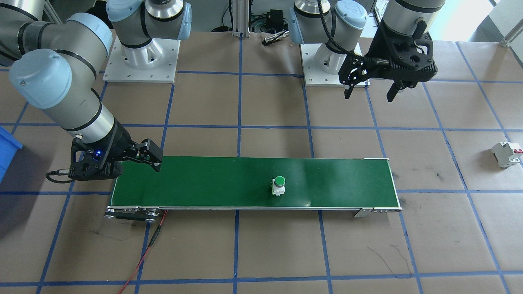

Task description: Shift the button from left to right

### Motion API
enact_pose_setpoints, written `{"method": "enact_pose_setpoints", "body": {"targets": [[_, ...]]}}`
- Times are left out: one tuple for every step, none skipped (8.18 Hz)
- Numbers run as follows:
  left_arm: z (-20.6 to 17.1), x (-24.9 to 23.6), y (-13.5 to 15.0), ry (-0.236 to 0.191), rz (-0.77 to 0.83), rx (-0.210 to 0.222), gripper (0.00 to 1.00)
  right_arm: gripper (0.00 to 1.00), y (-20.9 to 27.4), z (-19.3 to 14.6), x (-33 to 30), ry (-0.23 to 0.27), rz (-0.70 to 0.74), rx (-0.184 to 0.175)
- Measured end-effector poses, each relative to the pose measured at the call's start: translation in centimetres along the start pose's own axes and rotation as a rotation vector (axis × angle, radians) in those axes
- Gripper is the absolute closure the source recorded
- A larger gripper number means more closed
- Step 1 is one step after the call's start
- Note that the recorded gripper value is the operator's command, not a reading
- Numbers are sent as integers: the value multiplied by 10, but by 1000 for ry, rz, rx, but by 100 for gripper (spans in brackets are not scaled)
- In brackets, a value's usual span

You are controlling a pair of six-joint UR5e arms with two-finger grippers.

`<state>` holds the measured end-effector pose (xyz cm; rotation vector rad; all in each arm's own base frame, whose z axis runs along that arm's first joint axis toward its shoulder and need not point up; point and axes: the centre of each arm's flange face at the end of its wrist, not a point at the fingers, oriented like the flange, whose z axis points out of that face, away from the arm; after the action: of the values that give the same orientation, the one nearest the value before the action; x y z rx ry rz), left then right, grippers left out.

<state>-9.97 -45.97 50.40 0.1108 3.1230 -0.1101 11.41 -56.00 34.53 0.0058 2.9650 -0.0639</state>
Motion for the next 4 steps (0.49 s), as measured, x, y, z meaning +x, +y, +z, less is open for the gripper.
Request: {"method": "enact_pose_setpoints", "body": {"targets": [[1, 0, 0, 0, 0, -1, 0, 0, 2, -1, 4, -21, 36, 0], [2, 0, 0, 2, 1, -4, 0, 1, 3, -1, 4, -35, 85, 0], [2, 1, -1, 3, 1, -5, 0, 0, 5, -1, -1, -43, 116, 1], [3, 1, -1, 3, 1, -5, 0, 0, 5, 0, -8, -46, 132, 4]]}}
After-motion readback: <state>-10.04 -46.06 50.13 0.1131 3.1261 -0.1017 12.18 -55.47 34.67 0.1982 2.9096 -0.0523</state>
